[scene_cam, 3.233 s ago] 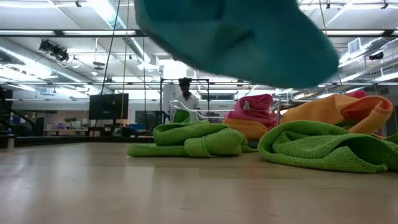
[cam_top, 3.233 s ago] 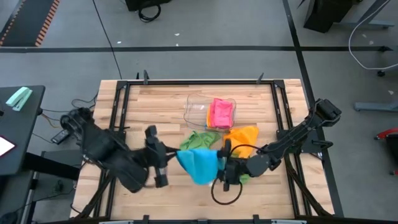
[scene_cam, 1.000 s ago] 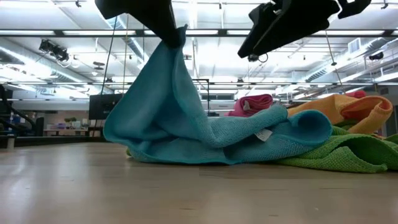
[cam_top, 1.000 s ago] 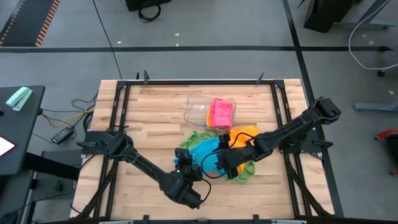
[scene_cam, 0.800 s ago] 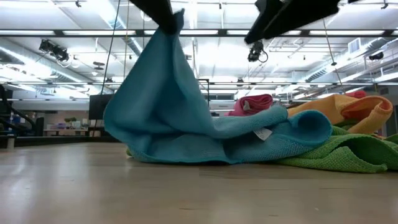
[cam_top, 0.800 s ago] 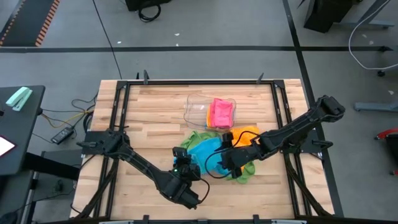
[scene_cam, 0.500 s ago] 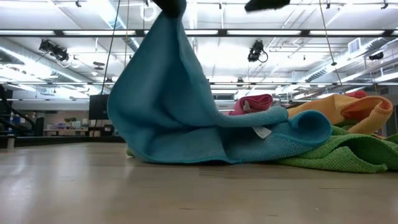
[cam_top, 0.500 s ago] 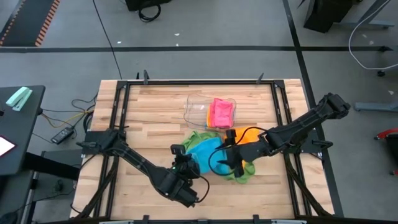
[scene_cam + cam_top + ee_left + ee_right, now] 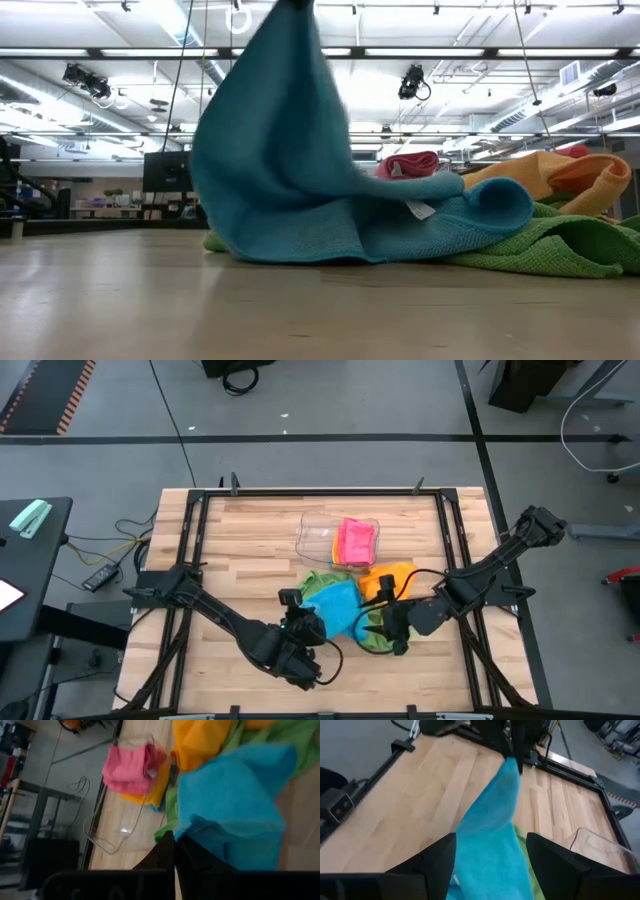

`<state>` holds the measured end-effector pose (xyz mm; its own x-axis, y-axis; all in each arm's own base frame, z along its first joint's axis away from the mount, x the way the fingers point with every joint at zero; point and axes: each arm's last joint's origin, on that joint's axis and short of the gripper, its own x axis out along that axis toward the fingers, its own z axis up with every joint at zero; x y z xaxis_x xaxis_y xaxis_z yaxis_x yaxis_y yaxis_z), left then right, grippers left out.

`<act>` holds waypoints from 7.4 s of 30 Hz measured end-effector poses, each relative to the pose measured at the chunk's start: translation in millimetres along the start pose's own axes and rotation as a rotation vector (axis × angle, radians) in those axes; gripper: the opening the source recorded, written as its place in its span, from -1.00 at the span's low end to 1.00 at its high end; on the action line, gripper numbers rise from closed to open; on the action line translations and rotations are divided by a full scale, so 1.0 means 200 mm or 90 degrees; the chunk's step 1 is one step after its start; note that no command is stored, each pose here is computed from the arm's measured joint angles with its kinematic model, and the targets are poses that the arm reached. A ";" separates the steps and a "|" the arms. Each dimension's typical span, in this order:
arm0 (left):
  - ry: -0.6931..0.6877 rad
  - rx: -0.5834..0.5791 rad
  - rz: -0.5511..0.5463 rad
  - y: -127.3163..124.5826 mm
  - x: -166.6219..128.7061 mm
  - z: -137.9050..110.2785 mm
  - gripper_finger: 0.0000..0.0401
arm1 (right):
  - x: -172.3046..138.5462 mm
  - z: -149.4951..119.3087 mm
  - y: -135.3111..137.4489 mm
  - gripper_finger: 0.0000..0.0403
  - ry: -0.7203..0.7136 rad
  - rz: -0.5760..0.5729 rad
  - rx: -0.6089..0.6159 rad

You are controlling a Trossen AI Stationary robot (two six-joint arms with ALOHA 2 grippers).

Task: Fold microfiber towels
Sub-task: Fold the blue microfiber cloth

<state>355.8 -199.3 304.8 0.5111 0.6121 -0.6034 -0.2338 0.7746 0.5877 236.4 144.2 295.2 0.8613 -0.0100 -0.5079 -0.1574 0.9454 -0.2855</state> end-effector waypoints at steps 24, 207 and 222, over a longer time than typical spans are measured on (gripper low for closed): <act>0.188 0.049 0.068 0.10 0.31 -0.15 -0.79 | 0.42 -0.41 -0.04 0.24 0.159 -0.025 0.039; 0.007 0.147 -0.438 -0.68 0.24 -0.50 -0.93 | 0.37 -0.35 0.22 0.24 0.080 0.072 0.063; 0.030 0.065 -0.439 -0.68 0.24 -0.50 -0.97 | 0.58 -0.40 0.33 0.24 0.214 -0.028 -0.051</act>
<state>329.2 -259.0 142.7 0.4784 -0.0065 -0.8781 0.2118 0.9713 0.1082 286.9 179.7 152.5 0.6626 -0.1696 -0.7295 -0.1726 0.9132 -0.3691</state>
